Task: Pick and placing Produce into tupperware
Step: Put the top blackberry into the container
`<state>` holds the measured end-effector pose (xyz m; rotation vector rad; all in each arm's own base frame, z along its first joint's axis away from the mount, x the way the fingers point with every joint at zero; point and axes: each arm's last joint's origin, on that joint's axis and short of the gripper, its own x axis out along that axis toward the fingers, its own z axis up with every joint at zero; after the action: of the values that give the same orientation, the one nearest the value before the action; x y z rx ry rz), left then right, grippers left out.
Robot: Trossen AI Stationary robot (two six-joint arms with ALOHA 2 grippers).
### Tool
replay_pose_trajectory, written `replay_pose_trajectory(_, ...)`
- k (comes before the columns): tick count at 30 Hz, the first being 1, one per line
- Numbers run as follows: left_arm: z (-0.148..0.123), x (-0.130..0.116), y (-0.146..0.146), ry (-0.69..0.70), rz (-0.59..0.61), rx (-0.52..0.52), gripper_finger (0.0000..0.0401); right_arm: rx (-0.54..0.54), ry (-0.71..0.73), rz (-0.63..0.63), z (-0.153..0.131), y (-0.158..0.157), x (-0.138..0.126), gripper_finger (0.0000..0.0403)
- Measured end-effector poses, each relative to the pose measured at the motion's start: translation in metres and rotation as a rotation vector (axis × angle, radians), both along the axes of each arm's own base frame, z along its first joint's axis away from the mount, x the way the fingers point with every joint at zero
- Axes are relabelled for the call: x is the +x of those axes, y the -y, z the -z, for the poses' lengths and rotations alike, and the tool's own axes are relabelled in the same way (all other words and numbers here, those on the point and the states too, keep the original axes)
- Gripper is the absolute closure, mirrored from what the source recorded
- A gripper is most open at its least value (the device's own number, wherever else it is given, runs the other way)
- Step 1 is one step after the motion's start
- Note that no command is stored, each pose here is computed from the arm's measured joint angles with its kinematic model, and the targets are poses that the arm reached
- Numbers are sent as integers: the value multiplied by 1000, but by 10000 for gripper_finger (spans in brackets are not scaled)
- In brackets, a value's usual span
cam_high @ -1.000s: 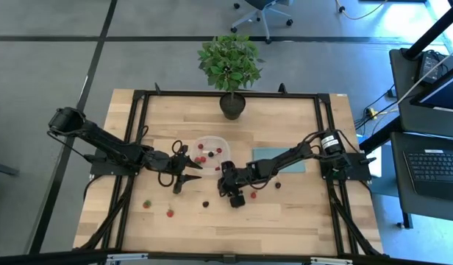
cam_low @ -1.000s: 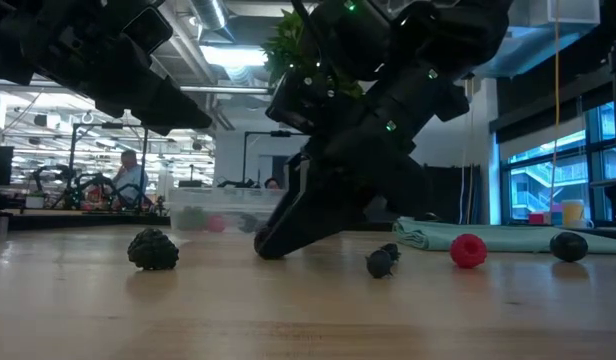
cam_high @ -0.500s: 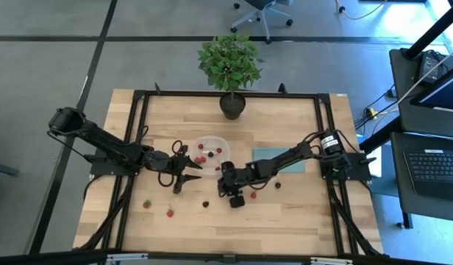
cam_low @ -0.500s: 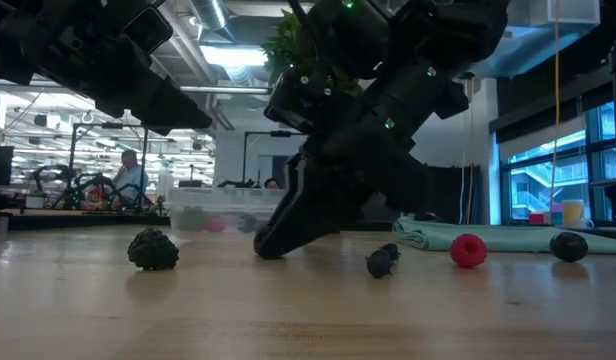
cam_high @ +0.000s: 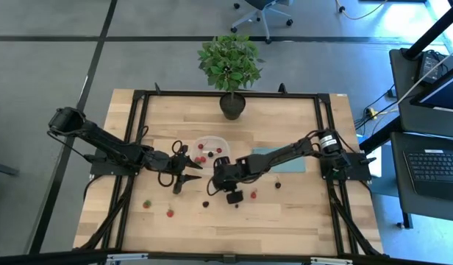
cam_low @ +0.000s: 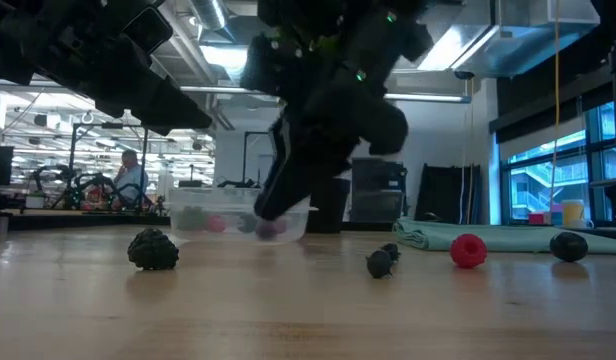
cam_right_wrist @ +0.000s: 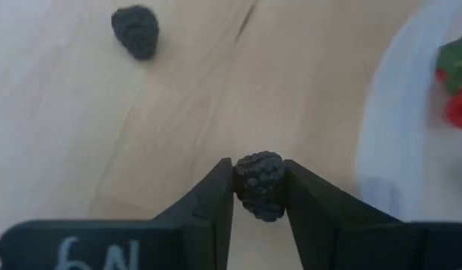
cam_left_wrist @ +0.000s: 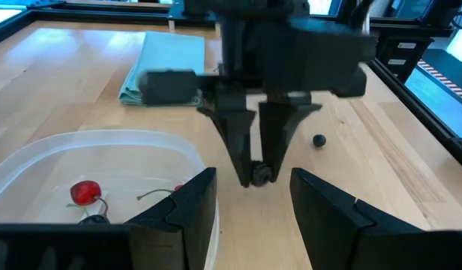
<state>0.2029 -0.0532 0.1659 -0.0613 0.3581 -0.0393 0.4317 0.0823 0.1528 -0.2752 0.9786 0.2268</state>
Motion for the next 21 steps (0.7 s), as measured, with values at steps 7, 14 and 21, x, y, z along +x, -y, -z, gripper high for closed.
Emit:
replay_pose_trajectory(7,1,-2,7,-7,36,2,236,-49,-42,7,-28,31,11,295)
replay_pose_trajectory(14,1,-5,14,-8,73,2,236,-111,-34,130,-38,78,16,298)
replay_pose_trajectory(21,1,-5,15,-8,78,2,236,-97,-44,181,-33,93,15,296)
